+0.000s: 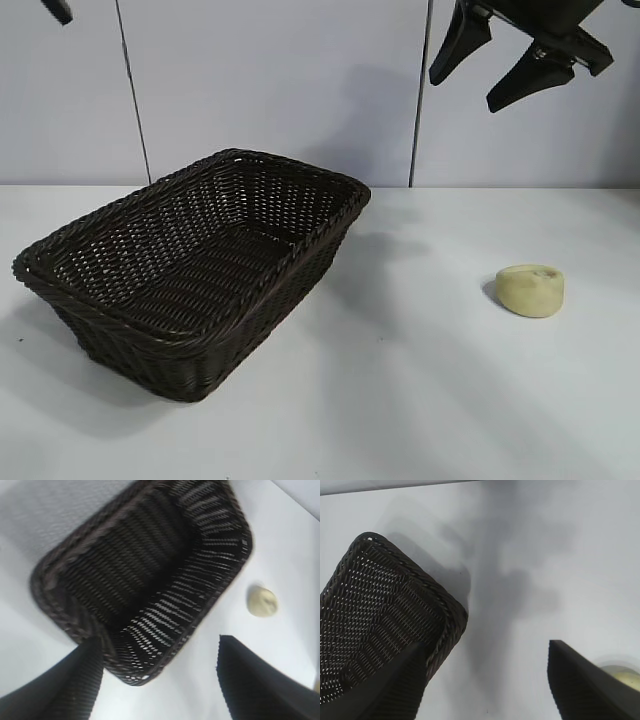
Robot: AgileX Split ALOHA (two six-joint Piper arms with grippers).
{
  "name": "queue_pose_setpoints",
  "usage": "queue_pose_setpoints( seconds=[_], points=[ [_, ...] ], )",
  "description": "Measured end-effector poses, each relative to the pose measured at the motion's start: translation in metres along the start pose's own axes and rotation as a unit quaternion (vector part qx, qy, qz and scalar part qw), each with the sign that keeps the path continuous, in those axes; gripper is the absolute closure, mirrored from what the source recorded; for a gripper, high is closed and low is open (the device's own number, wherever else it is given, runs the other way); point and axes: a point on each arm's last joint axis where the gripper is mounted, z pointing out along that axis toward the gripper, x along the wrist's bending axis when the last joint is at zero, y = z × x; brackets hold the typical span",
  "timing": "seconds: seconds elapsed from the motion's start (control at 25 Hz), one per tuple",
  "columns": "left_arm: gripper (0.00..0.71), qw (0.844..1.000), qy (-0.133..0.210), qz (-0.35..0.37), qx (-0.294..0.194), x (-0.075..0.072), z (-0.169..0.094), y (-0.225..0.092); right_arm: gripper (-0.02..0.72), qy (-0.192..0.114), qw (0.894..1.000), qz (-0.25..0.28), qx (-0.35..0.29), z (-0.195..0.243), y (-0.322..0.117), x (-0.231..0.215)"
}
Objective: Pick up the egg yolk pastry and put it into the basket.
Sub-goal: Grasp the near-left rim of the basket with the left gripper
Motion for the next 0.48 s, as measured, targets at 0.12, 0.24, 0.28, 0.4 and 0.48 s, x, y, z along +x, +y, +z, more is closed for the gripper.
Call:
queue_pose_setpoints(
  seconds=[0.12,0.24,0.28,0.4,0.48],
  points=[
    [0.232,1.0,0.008,-0.018,0.01,0.011,0.02,-0.012,0.207,0.0,1.0,0.0,0.0,0.0,0.0,0.0],
    [0.232,1.0,0.004,-0.026,0.01,0.016,0.034,-0.022,0.207,0.0,1.0,0.0,0.0,0.0,0.0,0.0],
    [0.232,0.999,-0.001,-0.033,0.008,0.017,0.037,-0.024,0.207,0.0,1.0,0.0,0.0,0.0,0.0,0.0],
    [0.232,0.998,-0.011,-0.061,0.0,0.019,0.042,-0.025,0.207,0.0,1.0,0.0,0.0,0.0,0.0,0.0],
    [0.232,0.998,-0.012,-0.069,-0.004,0.022,0.044,-0.026,0.207,0.0,1.0,0.0,0.0,0.0,0.0,0.0]
  ],
)
